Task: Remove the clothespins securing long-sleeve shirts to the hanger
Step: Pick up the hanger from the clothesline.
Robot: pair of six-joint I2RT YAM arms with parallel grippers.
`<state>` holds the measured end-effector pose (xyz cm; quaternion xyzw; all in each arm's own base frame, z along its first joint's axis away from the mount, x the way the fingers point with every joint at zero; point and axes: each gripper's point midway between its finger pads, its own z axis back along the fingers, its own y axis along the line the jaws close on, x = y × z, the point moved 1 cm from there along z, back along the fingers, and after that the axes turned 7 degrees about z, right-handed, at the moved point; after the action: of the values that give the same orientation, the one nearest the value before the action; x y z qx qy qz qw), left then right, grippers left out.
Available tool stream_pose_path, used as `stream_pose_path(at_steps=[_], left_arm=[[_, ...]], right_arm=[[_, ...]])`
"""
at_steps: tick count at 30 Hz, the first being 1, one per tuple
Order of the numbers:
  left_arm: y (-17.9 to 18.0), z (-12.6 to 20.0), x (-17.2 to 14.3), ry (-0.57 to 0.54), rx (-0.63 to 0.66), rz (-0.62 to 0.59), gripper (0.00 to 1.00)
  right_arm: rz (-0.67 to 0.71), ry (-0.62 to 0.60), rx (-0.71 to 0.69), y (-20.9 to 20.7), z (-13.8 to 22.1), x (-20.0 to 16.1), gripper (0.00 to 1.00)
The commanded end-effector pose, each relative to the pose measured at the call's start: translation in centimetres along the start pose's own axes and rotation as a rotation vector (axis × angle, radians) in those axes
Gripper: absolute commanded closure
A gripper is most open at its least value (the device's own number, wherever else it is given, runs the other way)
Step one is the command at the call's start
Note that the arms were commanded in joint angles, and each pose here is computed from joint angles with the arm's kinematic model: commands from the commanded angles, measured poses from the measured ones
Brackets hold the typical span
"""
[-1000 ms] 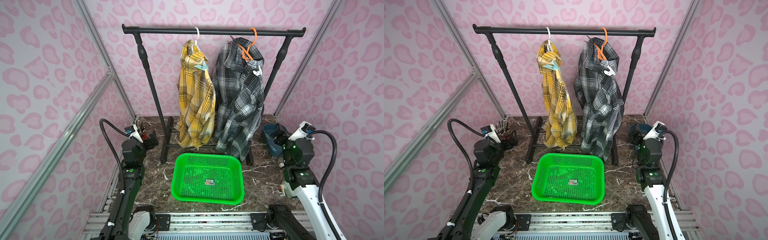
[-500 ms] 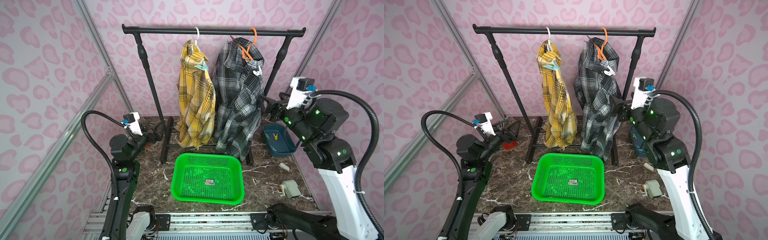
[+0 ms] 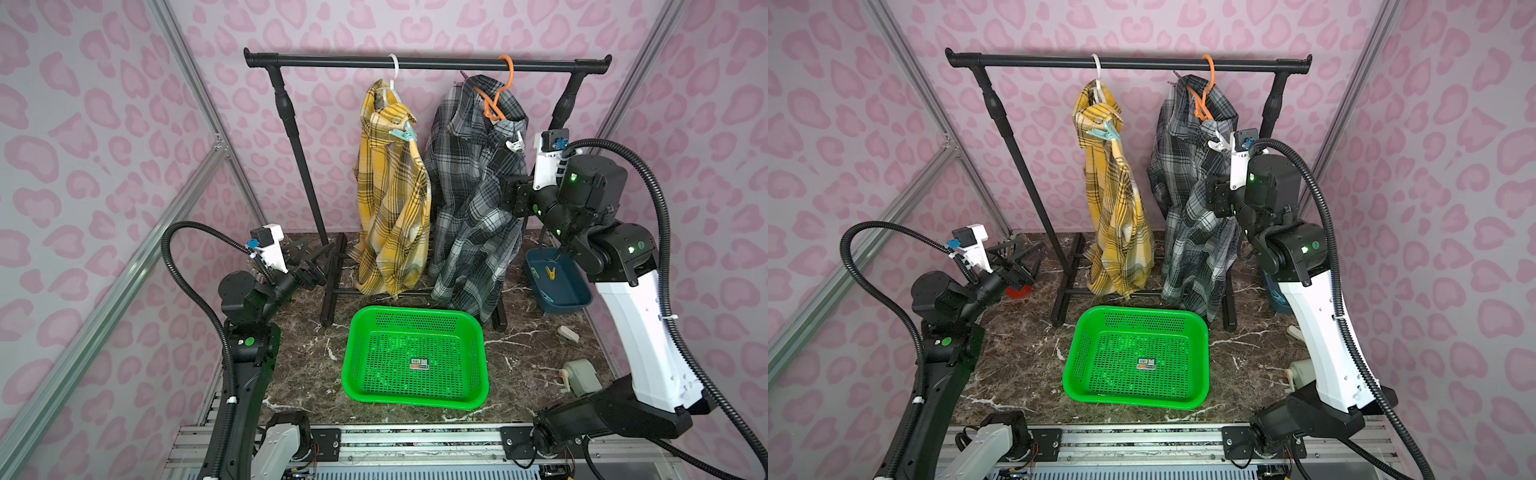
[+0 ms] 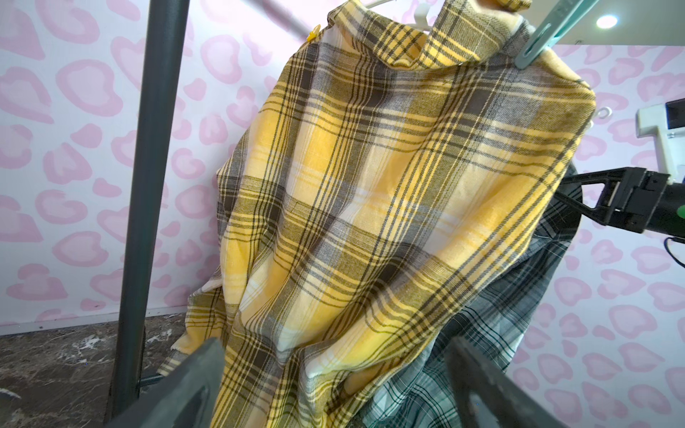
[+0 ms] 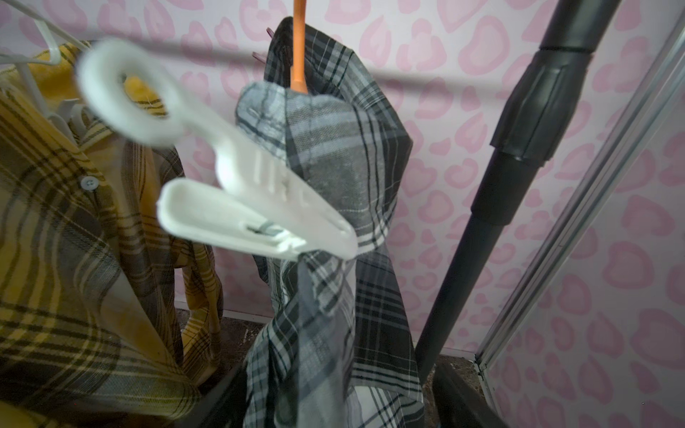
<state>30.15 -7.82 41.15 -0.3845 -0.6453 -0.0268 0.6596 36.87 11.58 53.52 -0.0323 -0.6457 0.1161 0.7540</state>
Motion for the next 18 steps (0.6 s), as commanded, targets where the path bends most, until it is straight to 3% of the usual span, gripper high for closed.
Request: stream_pose_path(at_steps=[1, 4, 8, 11, 18], left_arm=[[-0.5, 0.0, 0.2, -0.012, -0.026, -0.027, 0.04], [-0.3, -0.2, -0.4, 0.002, -0.030, -0.015, 0.04], [-0.5, -0.2, -0.8, 0.010, -0.040, -0.011, 0.04], [-0.8, -0.3, -0.8, 0.013, -0.052, -0.012, 0.03], [-1.7, -0.7, -0.7, 0.005, -0.111, 0.019, 0.03]], right_arm=[[0.006, -0.034, -0.030, -0.4, -0.7, 1.0, 0.34], [0.013, -0.043, -0.029, -0.3, -1.2, 1.4, 0.55], [0.012, -0.074, -0.022, -0.2, -1.1, 2.1, 0.70], [0.007, -0.115, -0.008, -0.2, -0.6, 3.1, 1.00], [0.003, -0.181, 0.000, -0.4, 0.3, 4.9, 1.00]])
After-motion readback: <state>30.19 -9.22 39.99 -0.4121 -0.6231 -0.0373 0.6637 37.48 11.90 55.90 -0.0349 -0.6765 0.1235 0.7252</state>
